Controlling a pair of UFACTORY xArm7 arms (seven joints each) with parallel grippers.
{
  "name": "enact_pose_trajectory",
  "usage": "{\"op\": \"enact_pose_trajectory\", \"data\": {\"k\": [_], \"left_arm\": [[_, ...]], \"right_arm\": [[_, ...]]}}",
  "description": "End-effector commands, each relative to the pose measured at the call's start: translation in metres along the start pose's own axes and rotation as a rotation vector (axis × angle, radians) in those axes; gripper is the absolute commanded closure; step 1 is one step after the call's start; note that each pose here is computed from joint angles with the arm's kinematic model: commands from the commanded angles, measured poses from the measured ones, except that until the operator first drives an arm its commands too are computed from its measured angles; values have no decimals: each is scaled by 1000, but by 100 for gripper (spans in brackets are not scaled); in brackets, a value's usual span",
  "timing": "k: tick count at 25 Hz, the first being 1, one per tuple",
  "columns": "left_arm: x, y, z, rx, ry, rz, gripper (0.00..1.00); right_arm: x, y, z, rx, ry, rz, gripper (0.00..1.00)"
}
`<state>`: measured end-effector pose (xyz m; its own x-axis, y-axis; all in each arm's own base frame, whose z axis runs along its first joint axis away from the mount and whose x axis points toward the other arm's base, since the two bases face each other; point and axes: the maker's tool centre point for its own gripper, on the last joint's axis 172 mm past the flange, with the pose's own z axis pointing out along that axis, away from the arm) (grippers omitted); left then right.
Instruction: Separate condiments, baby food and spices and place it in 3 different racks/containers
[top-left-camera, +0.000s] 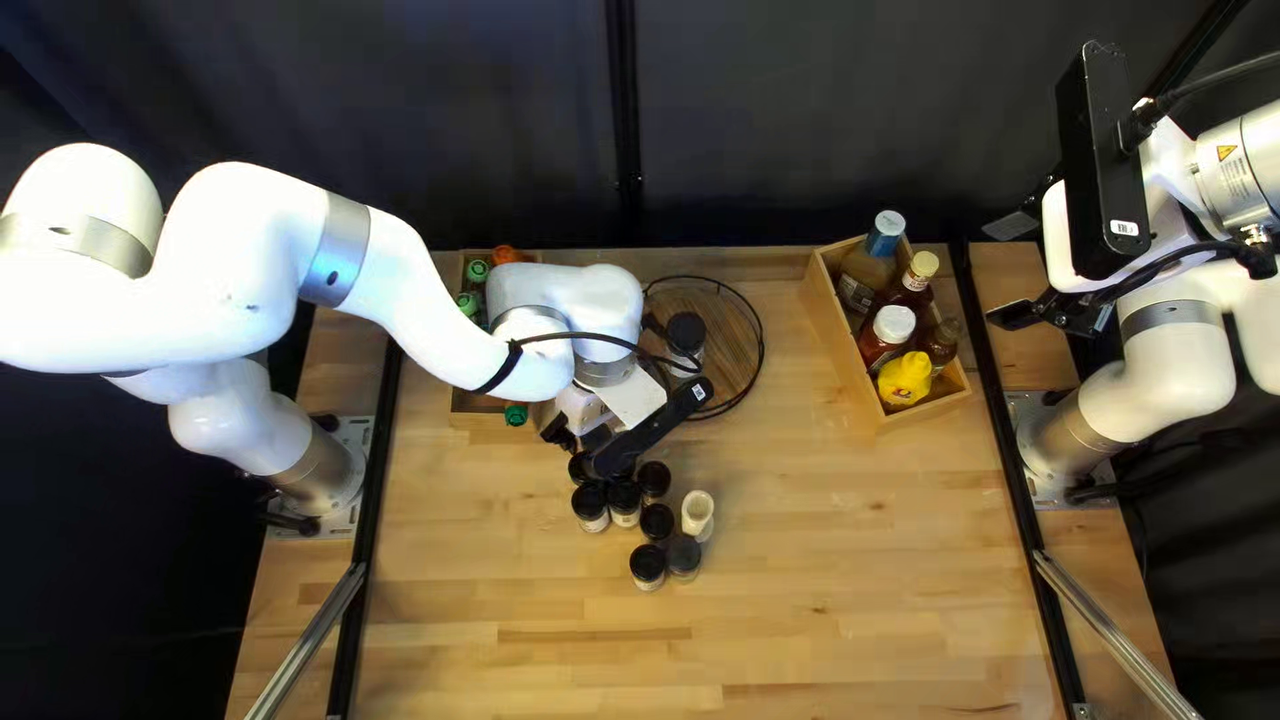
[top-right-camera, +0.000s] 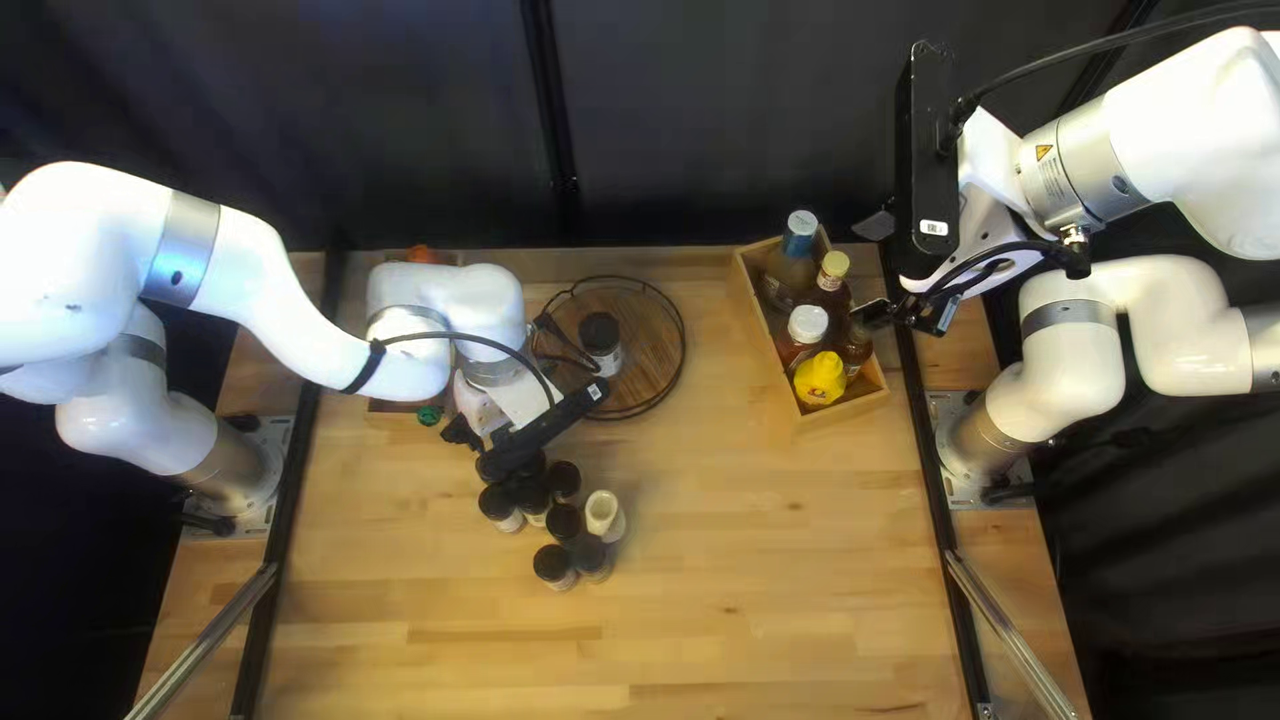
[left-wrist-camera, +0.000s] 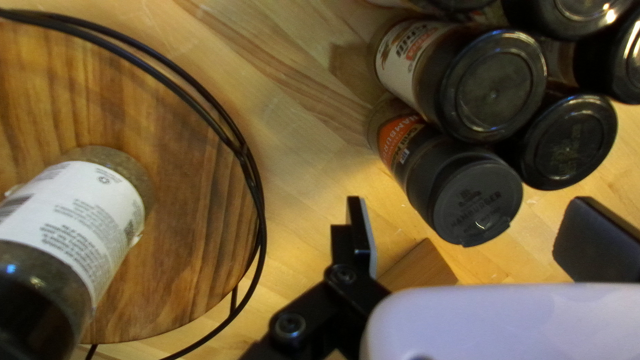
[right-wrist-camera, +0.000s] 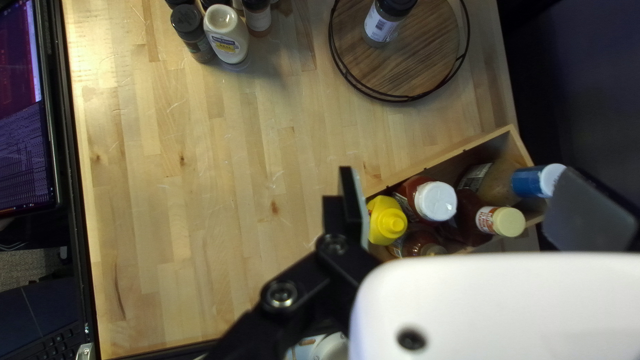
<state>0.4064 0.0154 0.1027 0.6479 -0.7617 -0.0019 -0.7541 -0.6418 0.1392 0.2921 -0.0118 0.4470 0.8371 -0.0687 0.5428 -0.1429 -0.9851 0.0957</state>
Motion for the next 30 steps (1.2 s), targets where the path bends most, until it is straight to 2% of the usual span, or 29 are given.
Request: {"op": "enact_pose_trajectory", "data": {"k": [1, 5, 6, 8, 12, 16, 18, 22, 30], "left_arm": [[-1, -2, -1, 2, -1, -4, 74], [-3, -3, -14, 7, -5, -5, 75], [-3, -3, -21, 11, -6, -6, 81], [-2, -4, -37, 19, -10, -4, 87], [-3, -11, -70, 34, -22, 0, 90], [-18, -30, -99, 55, -20, -33, 100], [-26, -43, -106, 66, -13, -64, 100], [-40, -64, -111, 96, 3, -137, 100], [-72, -95, -98, 149, 41, -292, 100]], "right_arm": [[0, 0, 0, 0, 0, 0, 0], [0, 0, 0, 0, 0, 0, 0], [0, 0, 0, 0, 0, 0, 0], [0, 0, 0, 0, 0, 0, 0], [0, 0, 0, 0, 0, 0, 0], [0, 0, 0, 0, 0, 0, 0], [0, 0, 0, 0, 0, 0, 0], [0, 0, 0, 0, 0, 0, 0], [0, 0, 0, 0, 0, 0, 0]]}}
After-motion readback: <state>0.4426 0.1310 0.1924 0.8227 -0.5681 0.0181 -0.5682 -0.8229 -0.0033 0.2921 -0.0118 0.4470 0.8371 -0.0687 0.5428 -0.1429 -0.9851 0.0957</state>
